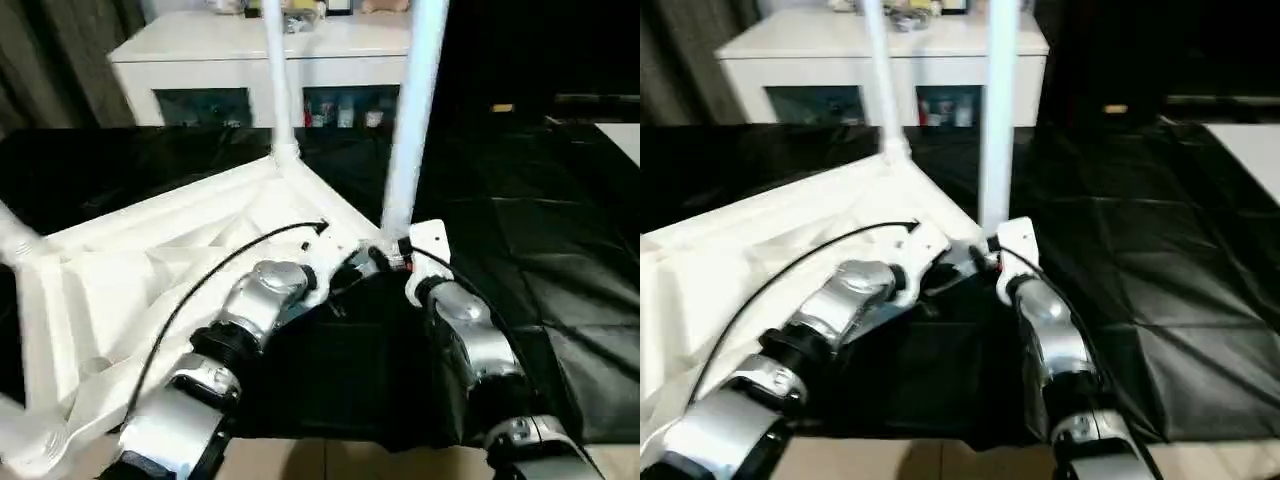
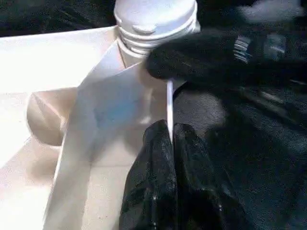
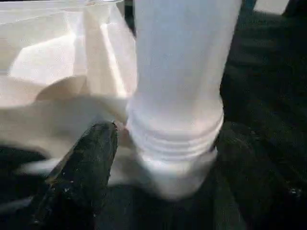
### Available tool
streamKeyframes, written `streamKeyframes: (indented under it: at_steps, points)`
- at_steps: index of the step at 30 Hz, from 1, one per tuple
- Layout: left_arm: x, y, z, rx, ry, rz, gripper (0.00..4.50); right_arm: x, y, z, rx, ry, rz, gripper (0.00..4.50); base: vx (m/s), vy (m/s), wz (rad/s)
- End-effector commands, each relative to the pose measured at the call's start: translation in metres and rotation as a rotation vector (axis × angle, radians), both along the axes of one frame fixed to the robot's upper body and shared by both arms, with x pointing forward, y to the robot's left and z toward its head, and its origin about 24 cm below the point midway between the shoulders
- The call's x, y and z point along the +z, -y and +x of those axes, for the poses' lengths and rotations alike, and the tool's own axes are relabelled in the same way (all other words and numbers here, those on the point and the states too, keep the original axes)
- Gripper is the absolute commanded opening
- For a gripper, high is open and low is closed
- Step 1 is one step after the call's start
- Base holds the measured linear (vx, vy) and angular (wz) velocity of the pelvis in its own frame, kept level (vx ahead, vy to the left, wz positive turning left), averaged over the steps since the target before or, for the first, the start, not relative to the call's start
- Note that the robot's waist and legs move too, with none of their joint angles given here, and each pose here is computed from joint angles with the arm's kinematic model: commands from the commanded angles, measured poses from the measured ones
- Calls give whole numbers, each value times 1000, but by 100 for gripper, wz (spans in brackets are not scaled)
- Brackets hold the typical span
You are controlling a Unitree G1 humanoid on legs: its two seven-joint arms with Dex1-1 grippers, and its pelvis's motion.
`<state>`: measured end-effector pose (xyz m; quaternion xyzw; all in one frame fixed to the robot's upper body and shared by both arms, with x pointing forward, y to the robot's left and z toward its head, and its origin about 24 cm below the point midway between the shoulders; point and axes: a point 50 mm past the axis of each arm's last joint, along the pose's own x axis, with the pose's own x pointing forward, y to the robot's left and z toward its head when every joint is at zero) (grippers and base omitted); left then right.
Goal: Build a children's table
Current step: Rotate leg to tighten
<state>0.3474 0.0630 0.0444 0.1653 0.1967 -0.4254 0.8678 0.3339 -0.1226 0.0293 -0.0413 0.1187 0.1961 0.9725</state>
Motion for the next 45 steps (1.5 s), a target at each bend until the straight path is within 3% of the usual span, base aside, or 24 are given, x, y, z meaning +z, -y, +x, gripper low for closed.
streamKeyframes:
  at_steps: [1, 3, 6, 9, 10, 14, 19, 27, 38, 39, 42, 43, 45]
  points:
    - [-11, -6, -9, -47, -59, 24, 0, 7, -12, -4, 172, 19, 15, 346, 0, 0, 0]
    - [-11, -10, -14, -123, -61, 25, 0, 10, -4, -6, 238, 18, 23, 346, 0, 0, 0]
    - [-15, -25, -25, -255, -132, 53, 0, 15, 12, -16, 434, 35, -52, 346, 0, 0, 0]
    - [-13, -29, -29, -294, -165, 24, 0, 16, 20, -19, 477, 33, -56, 346, 0, 0, 0]
    - [-6, -37, -37, -405, -195, -2, 0, 21, 27, -25, 580, 22, -52, 346, 0, 0, 0]
    - [1, -41, -42, -465, -212, -37, 0, 23, 28, -30, 658, 14, -46, 346, 0, 0, 0]
    - [6, -46, -43, -472, -217, -36, 0, 23, 26, -33, 734, -5, -42, 346, 0, 0, 0]
    - [5, -48, -43, -447, -217, -33, 0, 15, 26, -39, 807, -45, -102, 285, 0, 0, 0]
    - [4, -48, -43, -437, -215, -25, 0, 10, 32, -41, 809, -59, -161, 285, 0, 0, 0]
    - [4, -48, -43, -437, -215, -25, 0, 10, 32, -41, 809, -59, -161, 324, 0, 0, 0]
    - [4, -48, -43, -436, -214, -24, 0, 9, 33, -40, 791, -86, -125, 336, 0, 0, 0]
    - [4, -48, -43, -435, -213, -24, 0, 9, 33, -40, 790, -79, -134, 362, 0, 0, 0]
    - [4, -48, -43, -435, -214, -25, 0, 8, 33, -40, 791, -68, -162, 375, 0, 0, 0]
